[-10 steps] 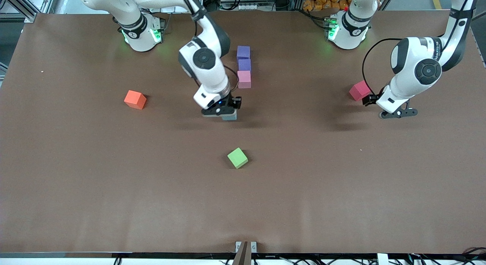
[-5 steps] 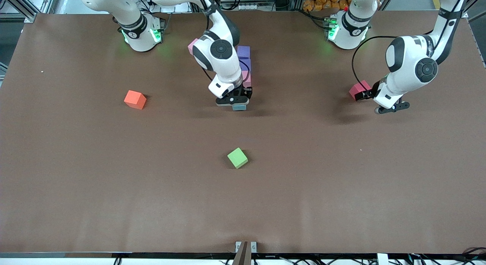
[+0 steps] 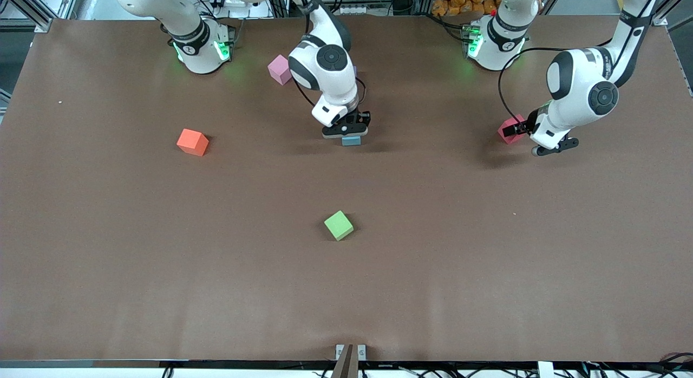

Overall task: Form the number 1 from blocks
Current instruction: 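Place the cyan cube below the pink while the left gripper grasps red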

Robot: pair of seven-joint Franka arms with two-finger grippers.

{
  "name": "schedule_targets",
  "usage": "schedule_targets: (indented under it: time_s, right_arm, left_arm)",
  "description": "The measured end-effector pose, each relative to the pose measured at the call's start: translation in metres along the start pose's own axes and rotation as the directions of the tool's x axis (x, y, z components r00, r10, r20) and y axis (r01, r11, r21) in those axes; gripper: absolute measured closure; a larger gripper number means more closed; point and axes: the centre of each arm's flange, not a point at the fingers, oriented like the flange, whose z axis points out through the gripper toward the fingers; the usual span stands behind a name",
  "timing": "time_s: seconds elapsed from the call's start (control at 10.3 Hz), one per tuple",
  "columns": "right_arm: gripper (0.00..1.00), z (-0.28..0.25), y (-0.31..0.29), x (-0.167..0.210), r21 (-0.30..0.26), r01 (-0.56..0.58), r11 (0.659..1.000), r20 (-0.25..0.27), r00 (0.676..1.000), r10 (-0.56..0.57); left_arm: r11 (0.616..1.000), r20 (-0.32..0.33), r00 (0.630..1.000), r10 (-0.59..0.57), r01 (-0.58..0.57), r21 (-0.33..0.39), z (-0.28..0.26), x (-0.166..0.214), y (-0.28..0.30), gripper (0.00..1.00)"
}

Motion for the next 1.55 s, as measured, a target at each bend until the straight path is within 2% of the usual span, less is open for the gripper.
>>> schedule_targets:
  time_s: [0.58,0.68,0.77,0.87,0.97,1.06,1.16,1.35,1.55]
  right_arm:
    - [0.46,0.006,0.003,-0.008,-0.013,0.003,1.0,0.01,1.0,-0.003]
    - [0.41,0.007,0.003,-0.008,-0.015,-0.008,1.0,0.01,1.0,0.008]
    - [0.25,0.004,0.004,-0.006,-0.012,-0.025,1.0,0.007,1.0,0.025]
    - [0.14,-0.004,0.008,0.003,-0.002,-0.046,0.999,-0.004,0.999,0.046]
    - [0.01,-0.022,0.02,0.023,0.018,-0.074,0.997,-0.022,0.997,0.074]
    - [0.0,-0.044,0.042,0.048,0.034,-0.094,0.995,-0.036,0.995,0.095]
    - [0.0,-0.065,0.069,0.073,0.045,-0.11,0.993,-0.048,0.993,0.112]
    - [0.0,-0.095,0.133,0.123,0.056,-0.143,0.988,-0.073,0.987,0.147]
    - [0.0,-0.107,0.208,0.172,0.033,-0.186,0.982,-0.121,0.975,0.188]
  left_arm:
    - [0.999,0.015,1.0,-0.028,0.028,-0.021,0.018,0.0,-0.011,0.0]
    - [0.999,0.017,0.999,-0.029,0.029,-0.025,0.022,0.001,-0.011,0.01]
    - [0.999,0.021,0.999,-0.029,0.029,-0.028,0.024,0.001,-0.01,0.11]
    - [0.999,0.024,0.999,-0.029,0.029,-0.03,0.026,0.001,-0.01,0.18]
    - [0.999,0.025,0.999,-0.029,0.03,-0.03,0.027,0.001,-0.01,0.19]
    - [0.999,0.023,0.999,-0.029,0.03,-0.03,0.026,0.001,-0.01,0.35]
    - [0.999,0.019,0.999,-0.028,0.029,-0.03,0.025,0.002,-0.01,0.39]
    - [1.0,-0.015,1.0,-0.001,0.001,-0.031,0.016,0.008,0.001,0.39]
    - [0.994,-0.08,0.991,0.104,-0.106,-0.017,-0.007,0.013,0.049,0.39]
